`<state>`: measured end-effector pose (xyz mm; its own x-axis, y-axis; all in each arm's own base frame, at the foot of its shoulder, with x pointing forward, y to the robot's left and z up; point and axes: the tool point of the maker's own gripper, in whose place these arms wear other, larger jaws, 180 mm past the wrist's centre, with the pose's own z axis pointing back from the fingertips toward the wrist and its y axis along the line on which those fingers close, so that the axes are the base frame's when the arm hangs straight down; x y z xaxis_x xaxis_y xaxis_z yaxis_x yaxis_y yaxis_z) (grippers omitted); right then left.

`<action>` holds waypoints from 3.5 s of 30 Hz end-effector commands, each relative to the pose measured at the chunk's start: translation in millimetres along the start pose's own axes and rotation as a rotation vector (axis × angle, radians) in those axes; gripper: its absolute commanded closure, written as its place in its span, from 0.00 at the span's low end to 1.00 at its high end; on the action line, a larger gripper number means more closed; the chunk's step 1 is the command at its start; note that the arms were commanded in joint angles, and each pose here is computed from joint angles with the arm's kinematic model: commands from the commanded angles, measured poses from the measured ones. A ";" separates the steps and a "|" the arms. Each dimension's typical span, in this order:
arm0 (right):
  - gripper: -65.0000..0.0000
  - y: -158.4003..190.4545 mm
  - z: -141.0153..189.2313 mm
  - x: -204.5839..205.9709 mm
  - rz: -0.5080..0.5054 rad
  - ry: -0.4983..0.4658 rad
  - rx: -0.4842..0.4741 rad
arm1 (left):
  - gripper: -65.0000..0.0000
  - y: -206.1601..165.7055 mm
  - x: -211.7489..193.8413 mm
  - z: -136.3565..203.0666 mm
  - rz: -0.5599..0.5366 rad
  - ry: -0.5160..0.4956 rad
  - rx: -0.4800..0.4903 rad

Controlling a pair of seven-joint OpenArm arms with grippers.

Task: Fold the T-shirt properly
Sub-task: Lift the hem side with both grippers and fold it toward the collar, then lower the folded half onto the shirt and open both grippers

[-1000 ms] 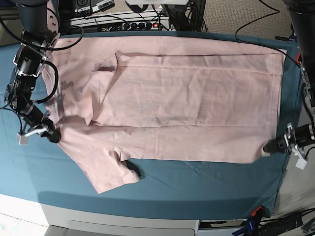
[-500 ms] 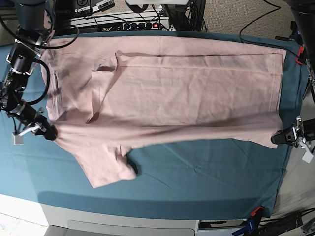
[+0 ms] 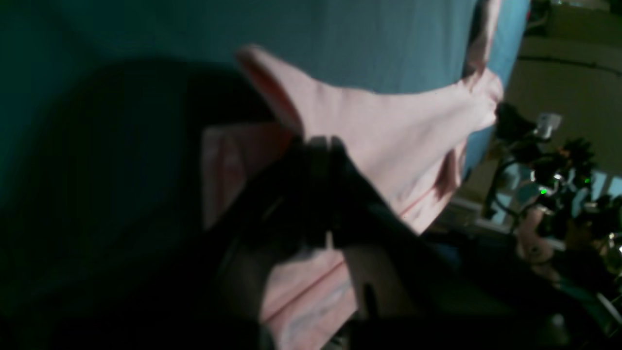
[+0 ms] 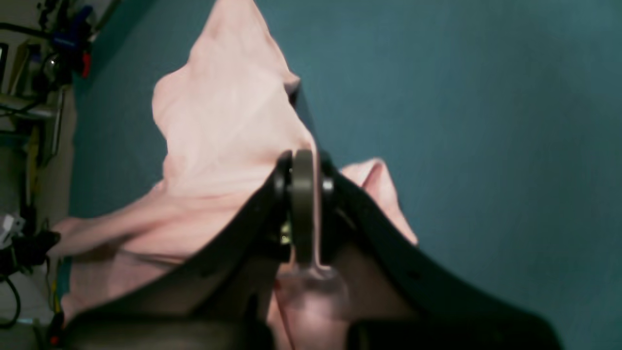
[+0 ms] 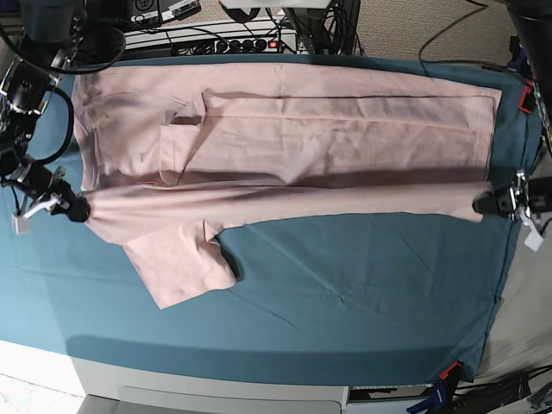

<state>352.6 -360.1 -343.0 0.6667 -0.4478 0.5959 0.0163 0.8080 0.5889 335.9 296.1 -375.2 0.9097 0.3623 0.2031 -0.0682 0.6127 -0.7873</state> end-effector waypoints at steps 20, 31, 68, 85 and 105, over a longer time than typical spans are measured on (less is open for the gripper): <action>1.00 -21.7 27.4 -49.9 -0.067 0.089 -0.015 | 1.00 8.9 2.8 26.4 -0.038 -0.024 0.044; 1.00 -21.6 33.1 -69.4 -0.092 0.159 -0.001 | 1.00 8.9 2.8 26.4 -0.038 -0.024 0.044; 1.00 -10.6 25.3 -143.4 -0.188 0.221 0.049 | 1.00 38.1 -43.3 11.7 0.024 0.011 0.073; 1.00 -26.9 54.2 -151.5 0.036 0.306 -0.101 | 1.00 38.0 -44.2 11.7 0.024 0.016 0.073; 0.65 -39.7 63.0 -125.5 0.111 0.295 -0.164 | 0.64 36.1 -42.1 15.6 0.004 0.025 0.078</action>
<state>237.3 -341.6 -396.2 0.8026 -0.2927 0.5197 -0.0095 0.8650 0.5017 295.2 301.9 -401.0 0.9086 0.3711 0.1916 -0.0903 0.6226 -0.7773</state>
